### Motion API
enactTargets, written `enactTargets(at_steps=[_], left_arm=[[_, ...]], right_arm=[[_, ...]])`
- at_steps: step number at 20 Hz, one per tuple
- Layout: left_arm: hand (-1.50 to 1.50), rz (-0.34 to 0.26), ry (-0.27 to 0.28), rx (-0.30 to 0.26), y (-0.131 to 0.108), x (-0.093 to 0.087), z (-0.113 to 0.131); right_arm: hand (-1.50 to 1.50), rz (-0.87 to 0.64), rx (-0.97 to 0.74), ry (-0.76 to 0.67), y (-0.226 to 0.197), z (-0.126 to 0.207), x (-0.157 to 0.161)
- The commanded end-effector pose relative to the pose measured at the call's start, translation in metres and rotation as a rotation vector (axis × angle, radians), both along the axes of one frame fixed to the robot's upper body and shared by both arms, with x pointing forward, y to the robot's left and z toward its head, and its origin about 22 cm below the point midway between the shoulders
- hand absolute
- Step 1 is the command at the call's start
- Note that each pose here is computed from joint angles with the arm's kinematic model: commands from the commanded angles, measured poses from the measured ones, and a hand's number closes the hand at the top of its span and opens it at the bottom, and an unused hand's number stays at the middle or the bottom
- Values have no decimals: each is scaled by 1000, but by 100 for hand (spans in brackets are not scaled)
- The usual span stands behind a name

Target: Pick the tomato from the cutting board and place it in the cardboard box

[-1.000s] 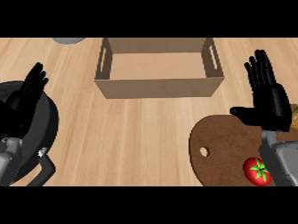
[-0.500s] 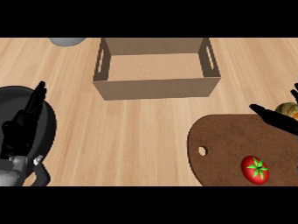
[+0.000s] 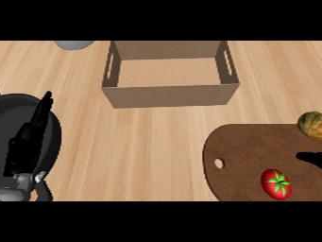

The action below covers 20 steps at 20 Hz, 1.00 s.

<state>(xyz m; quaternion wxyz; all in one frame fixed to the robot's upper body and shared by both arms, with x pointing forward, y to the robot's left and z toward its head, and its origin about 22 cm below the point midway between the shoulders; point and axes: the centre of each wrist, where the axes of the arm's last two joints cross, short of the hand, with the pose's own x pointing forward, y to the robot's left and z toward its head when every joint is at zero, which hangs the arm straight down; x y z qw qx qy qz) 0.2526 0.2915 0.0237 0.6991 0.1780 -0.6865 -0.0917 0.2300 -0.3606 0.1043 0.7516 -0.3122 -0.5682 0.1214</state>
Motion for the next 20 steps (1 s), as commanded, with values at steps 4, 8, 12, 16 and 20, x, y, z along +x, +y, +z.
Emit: enactTargets(at_steps=[4, 8, 12, 16, 20], left_arm=[[0, 18, 73, -10, -4, -9, -13], [0, -5, 74, -19, -9, -22, -17], [0, 0, 85, 0, 0, -14, -21], [0, -5, 92, -1, -5, -14, -4], [0, 14, 74, -25, 8, -19, -15]], right_arm=[[-150, 244, -171, 462, 1, 43, -7], [-150, 323, -186, 623, 12, 65, -6], [-150, 357, -145, 687, 45, 75, -3], [-150, 311, -161, 736, 62, 69, -6], [-150, 276, -167, 736, 59, 56, -2]])
